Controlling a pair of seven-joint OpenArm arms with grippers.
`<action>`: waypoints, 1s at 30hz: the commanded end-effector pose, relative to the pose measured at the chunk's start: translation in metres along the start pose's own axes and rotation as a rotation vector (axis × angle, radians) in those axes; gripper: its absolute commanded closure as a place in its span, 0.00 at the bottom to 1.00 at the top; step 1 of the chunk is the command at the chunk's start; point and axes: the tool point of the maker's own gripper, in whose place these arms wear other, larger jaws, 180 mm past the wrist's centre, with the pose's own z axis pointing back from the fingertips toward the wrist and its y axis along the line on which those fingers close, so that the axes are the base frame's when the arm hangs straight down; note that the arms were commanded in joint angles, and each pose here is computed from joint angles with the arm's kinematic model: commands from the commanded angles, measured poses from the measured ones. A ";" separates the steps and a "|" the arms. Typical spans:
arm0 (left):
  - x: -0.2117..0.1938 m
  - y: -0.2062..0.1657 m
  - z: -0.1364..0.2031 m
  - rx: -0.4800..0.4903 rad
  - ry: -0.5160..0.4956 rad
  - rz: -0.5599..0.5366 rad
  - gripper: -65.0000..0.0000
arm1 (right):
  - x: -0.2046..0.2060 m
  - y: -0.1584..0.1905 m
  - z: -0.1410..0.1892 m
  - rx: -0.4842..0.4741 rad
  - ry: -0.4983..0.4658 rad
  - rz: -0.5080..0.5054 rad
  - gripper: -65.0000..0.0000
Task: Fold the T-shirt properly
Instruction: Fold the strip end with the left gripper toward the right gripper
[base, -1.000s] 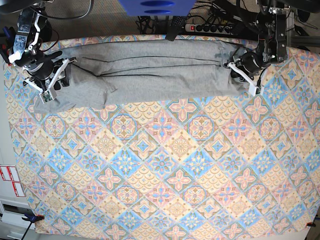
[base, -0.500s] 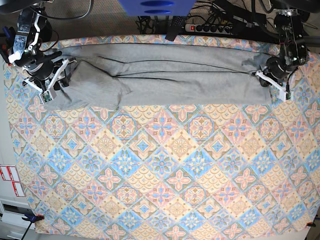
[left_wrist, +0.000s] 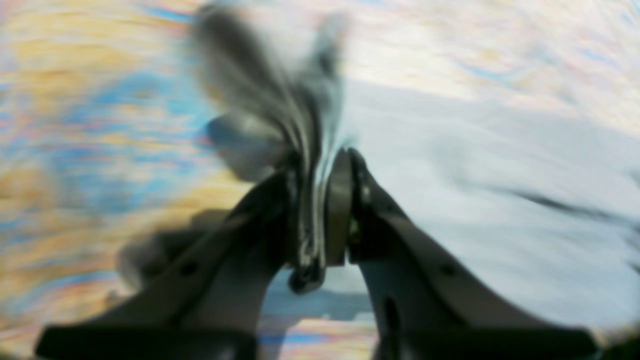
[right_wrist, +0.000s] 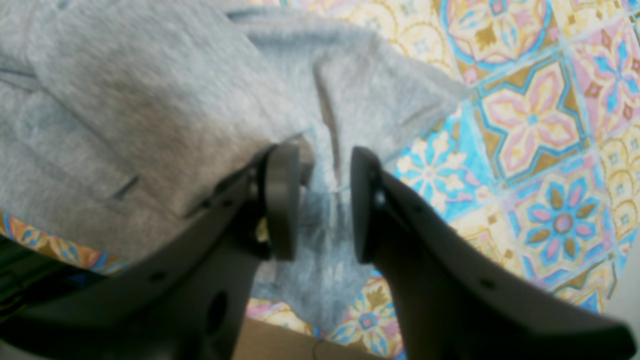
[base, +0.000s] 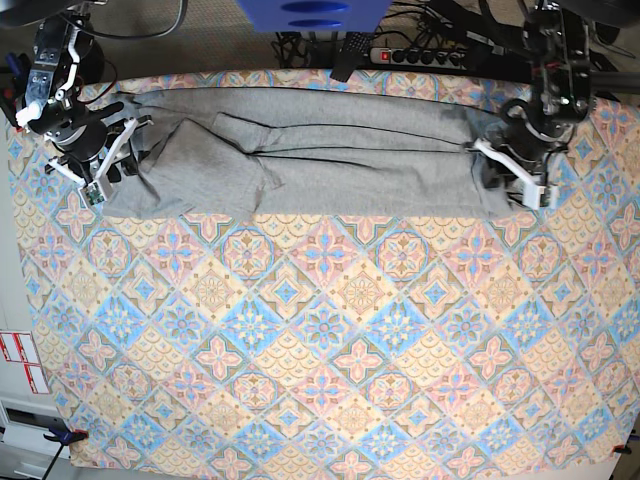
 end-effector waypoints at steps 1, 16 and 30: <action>0.006 -0.013 0.001 -0.030 -0.026 -0.012 1.00 | 0.013 -0.007 0.005 -0.016 -0.041 0.020 0.73; -0.017 -0.133 -0.024 -0.281 0.004 0.120 1.00 | 0.011 -0.043 0.022 -0.118 -0.055 -0.023 0.73; -0.047 -0.175 -0.032 -0.382 0.099 0.115 0.74 | 0.012 -0.061 0.031 -0.161 -0.056 -0.013 0.73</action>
